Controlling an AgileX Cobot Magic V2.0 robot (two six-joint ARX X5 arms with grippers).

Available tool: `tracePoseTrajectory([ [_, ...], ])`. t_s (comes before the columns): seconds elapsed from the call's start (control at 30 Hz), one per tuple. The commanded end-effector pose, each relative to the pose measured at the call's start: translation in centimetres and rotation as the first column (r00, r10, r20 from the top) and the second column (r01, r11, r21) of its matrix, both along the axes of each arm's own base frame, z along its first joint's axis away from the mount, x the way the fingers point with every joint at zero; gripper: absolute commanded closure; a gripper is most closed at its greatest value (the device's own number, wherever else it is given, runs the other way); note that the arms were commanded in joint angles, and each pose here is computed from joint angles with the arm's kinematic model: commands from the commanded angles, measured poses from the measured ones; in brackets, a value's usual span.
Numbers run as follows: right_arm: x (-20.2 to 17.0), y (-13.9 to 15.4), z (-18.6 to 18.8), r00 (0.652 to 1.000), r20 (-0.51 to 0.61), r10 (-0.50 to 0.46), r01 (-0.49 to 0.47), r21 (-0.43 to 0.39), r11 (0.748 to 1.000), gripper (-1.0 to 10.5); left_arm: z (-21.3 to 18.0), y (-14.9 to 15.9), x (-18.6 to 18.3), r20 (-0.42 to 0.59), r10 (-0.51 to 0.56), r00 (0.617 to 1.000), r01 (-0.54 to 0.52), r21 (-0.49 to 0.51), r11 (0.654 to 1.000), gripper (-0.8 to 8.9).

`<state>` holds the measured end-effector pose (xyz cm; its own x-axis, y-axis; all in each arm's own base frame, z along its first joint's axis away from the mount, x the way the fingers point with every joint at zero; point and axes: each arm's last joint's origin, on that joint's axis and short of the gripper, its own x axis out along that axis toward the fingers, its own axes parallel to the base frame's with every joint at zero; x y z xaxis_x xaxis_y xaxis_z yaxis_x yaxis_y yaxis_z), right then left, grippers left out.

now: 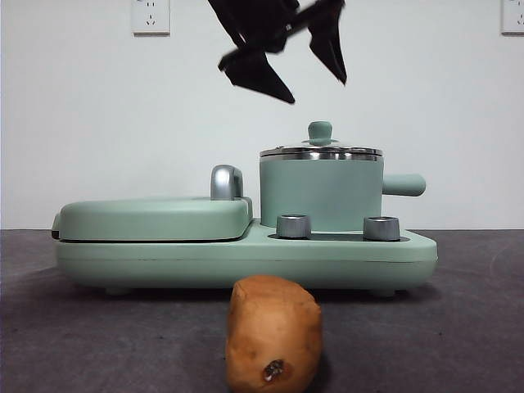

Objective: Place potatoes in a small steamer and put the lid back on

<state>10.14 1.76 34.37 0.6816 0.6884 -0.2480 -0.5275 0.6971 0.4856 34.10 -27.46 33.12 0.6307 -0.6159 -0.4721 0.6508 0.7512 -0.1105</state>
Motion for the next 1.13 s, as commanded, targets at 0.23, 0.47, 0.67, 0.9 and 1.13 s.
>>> tracePoseTrajectory([
  [0.23, -0.1, 0.0, 0.6, 1.0, 0.026, 0.001, -0.001, -0.003, 1.0, 5.1, -1.9, -1.7, 1.2, 0.029, -0.015, 0.999, 0.014, 0.03, 0.999, 3.78],
  [0.47, -0.1, 0.0, 0.6, 1.0, 0.027, 0.001, -0.001, -0.003, 1.0, 5.1, -3.3, -2.3, 1.7, 0.019, -0.021, 1.0, 0.021, 0.047, 0.999, 3.78],
  [0.67, -0.1, 0.0, 0.6, 1.0, 0.027, 0.001, -0.001, -0.004, 1.0, 5.1, -4.3, -2.7, 2.2, 0.027, -0.034, 0.999, 0.032, 0.069, 0.997, 4.22],
  [0.9, -0.1, 0.0, 0.6, 1.0, 0.026, 0.001, -0.001, -0.004, 1.0, 5.1, -4.2, -2.9, 2.1, 0.068, -0.064, 0.996, 0.058, 0.092, 0.994, 5.23],
  [1.13, -0.1, 0.0, 0.6, 1.0, 0.026, 0.001, -0.001, -0.003, 1.0, 5.1, -4.2, -2.9, 2.1, 0.085, -0.084, 0.993, 0.073, 0.118, 0.99, 7.02],
])
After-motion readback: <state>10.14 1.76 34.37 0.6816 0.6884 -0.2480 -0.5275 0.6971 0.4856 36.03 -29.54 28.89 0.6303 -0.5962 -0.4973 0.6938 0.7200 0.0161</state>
